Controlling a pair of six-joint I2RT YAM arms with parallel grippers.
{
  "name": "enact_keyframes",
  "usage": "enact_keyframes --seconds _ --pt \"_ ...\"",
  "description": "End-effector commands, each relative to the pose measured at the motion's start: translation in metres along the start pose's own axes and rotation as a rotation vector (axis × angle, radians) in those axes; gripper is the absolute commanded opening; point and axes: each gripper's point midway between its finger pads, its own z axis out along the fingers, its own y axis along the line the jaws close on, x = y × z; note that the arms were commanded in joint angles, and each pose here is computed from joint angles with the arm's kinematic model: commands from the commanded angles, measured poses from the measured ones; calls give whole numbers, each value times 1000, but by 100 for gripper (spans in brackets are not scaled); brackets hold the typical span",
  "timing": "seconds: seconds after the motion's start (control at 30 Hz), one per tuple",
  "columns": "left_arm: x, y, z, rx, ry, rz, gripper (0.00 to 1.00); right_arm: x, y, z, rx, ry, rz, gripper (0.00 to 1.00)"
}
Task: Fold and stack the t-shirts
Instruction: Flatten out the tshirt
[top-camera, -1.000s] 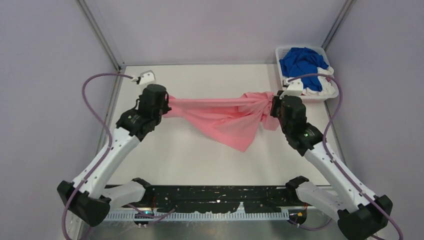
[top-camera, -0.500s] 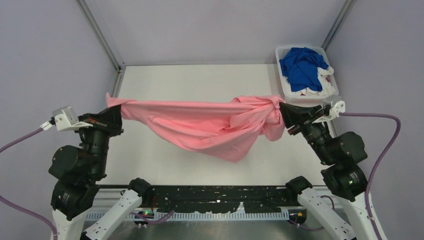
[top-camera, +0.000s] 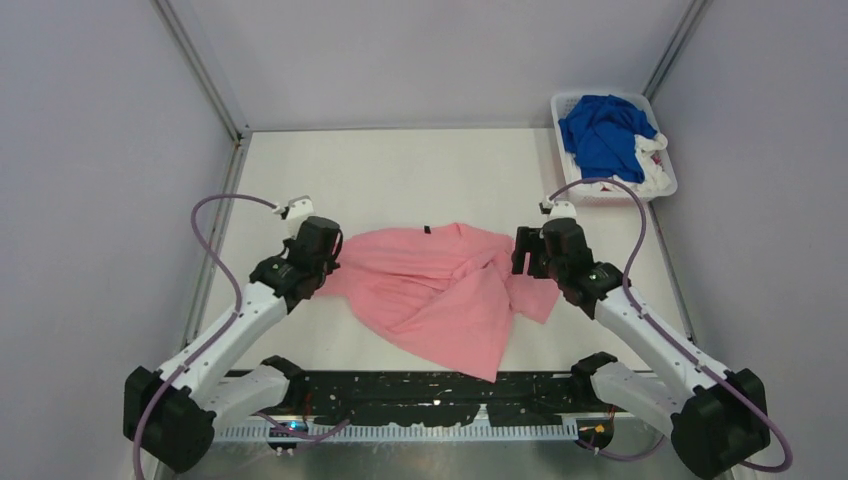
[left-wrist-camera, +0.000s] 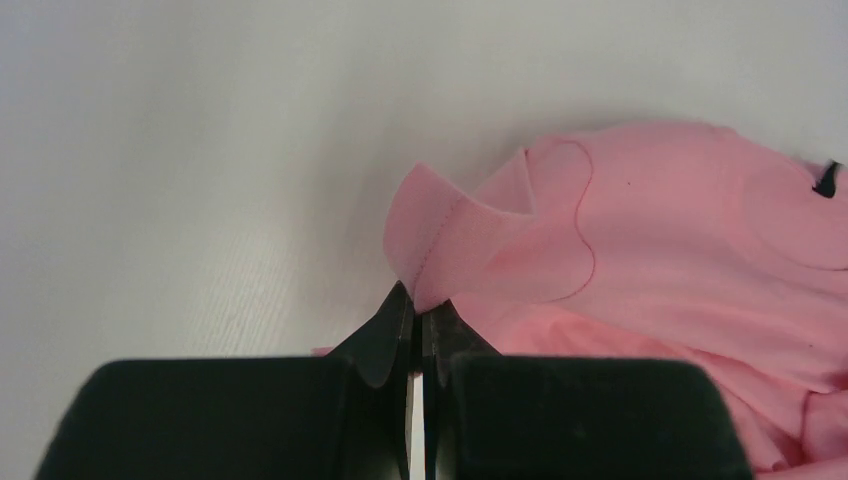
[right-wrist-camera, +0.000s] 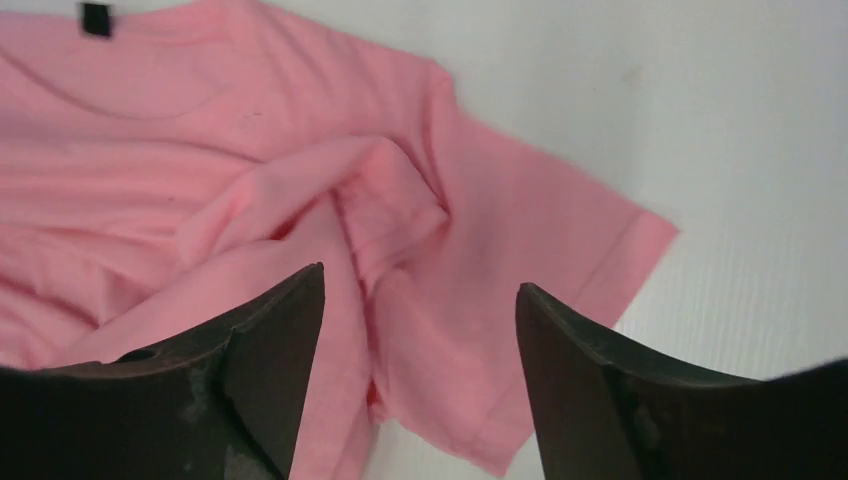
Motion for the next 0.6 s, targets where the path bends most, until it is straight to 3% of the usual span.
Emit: enact_keyframes --seconds 0.0,0.03,0.07,0.27,0.47,0.57 --pt "12 5 16 -79 43 -63 0 -14 -38 1 246 -17 38 86" --pt "15 5 18 -83 54 -60 0 -13 -35 1 236 -3 37 96" --pt "18 5 20 -90 63 -62 0 -11 -29 1 205 12 36 99" --pt "21 9 22 -105 51 -97 0 35 10 -16 104 158 -61 95" --pt "39 11 21 -96 95 -119 0 114 80 -31 -156 387 -104 96" --pt "48 14 20 -103 126 -124 0 147 105 -52 -240 480 -202 98"
